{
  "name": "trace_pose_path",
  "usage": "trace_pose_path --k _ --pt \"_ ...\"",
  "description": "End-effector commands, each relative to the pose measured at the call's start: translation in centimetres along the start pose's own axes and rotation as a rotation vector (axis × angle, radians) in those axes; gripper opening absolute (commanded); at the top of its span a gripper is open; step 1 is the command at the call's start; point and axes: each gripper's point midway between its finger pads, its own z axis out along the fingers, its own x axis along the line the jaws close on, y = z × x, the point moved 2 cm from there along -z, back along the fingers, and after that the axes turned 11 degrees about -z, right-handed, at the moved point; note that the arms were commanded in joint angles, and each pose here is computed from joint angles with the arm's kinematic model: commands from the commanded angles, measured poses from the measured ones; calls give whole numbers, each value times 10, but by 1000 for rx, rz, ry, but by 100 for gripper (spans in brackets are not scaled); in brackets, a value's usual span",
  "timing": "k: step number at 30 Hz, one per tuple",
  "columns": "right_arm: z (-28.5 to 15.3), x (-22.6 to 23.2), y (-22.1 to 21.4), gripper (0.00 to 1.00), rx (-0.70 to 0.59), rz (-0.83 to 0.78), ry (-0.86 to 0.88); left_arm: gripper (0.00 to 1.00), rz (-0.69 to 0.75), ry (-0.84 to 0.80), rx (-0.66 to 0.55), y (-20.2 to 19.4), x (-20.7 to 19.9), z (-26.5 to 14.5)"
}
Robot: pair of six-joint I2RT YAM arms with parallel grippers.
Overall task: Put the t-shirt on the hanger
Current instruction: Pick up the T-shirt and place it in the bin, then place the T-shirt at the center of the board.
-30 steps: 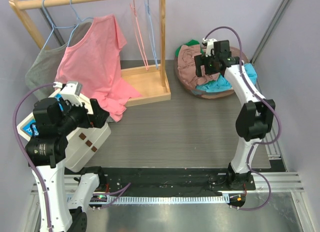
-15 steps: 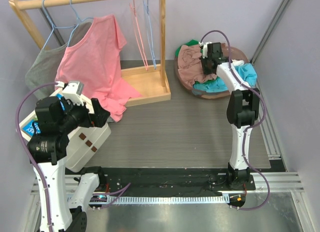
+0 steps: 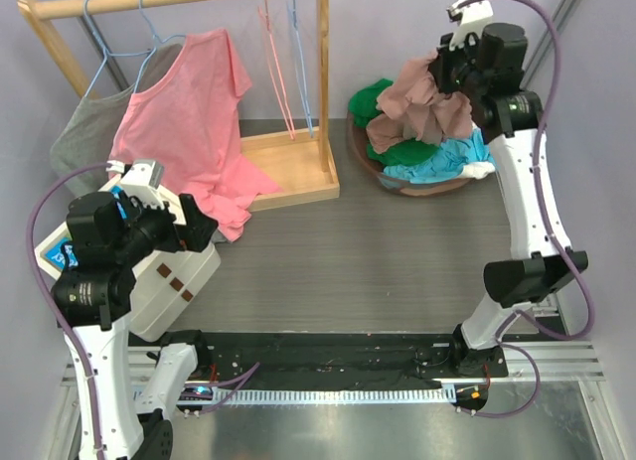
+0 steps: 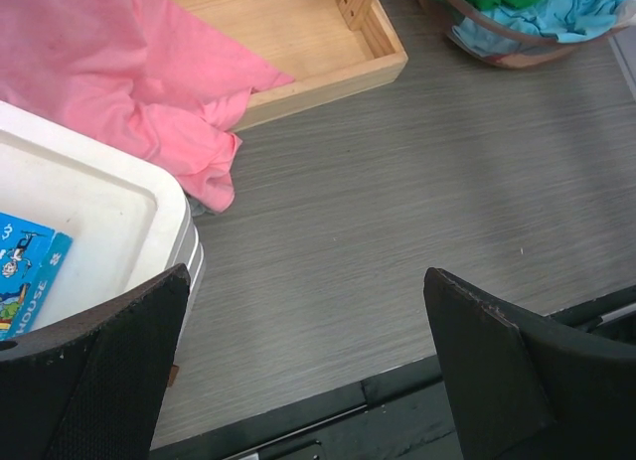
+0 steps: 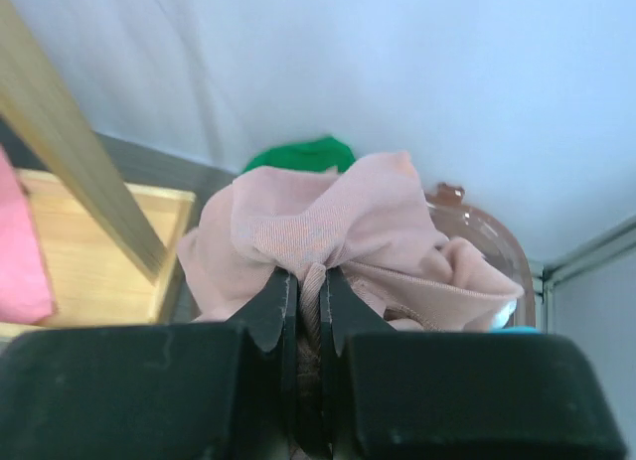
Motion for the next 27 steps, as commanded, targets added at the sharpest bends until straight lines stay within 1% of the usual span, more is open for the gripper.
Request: trace_pose_path --k 1,3,4,6,7,9,10,13,14,15,16,17,18,19,21,22,24,25,26,27 --pt "-57 7 62 1 -179 47 73 100 54 -24 -78 17 -9 -11" --pt "-83 19 81 1 -246 68 153 100 93 -51 -96 18 -14 -16" --pt "-108 21 94 1 -295 70 174 100 110 -64 -103 18 -16 -17" --pt "-138 36 106 1 -351 79 265 100 157 -115 -119 16 -25 -22" --pt "-166 38 116 1 -400 72 278 100 167 -130 -129 16 -28 -25" --pt "-197 45 129 1 -465 58 321 100 187 -149 -158 18 -32 -28" --pt "-227 46 139 1 -522 58 321 100 195 -155 -172 19 -34 -31" --pt "-268 50 155 1 -615 87 342 100 209 -177 -190 22 -38 -33" --pt "-290 52 161 1 -659 86 349 100 212 -187 -190 22 -40 -33" --pt "-300 55 166 1 -695 84 377 100 215 -205 -189 22 -42 -33" --pt "-298 61 162 1 -674 149 416 100 220 -216 -191 22 -44 -33" --pt "-307 67 161 1 -686 161 449 100 223 -222 -198 24 -44 -32" --pt "-307 71 159 1 -683 179 482 100 224 -240 -192 23 -46 -31" --pt "-291 80 145 1 -620 238 530 100 226 -248 -188 22 -47 -30" --pt "-272 88 126 1 -549 284 563 100 251 -261 -182 21 -47 -28" --pt "-246 94 100 1 -458 323 573 100 256 -277 -169 18 -48 -26" --pt "-219 101 67 1 -343 380 558 100 288 -295 -137 11 -47 -24" --pt "-192 109 29 2 -229 427 549 100 295 -315 -109 5 -47 -22" --pt "-178 112 6 18 -163 442 528 100 326 -323 -63 -4 -44 -18" --pt "-163 116 -24 23 -68 455 498 100 337 -328 -30 -10 -41 -16"
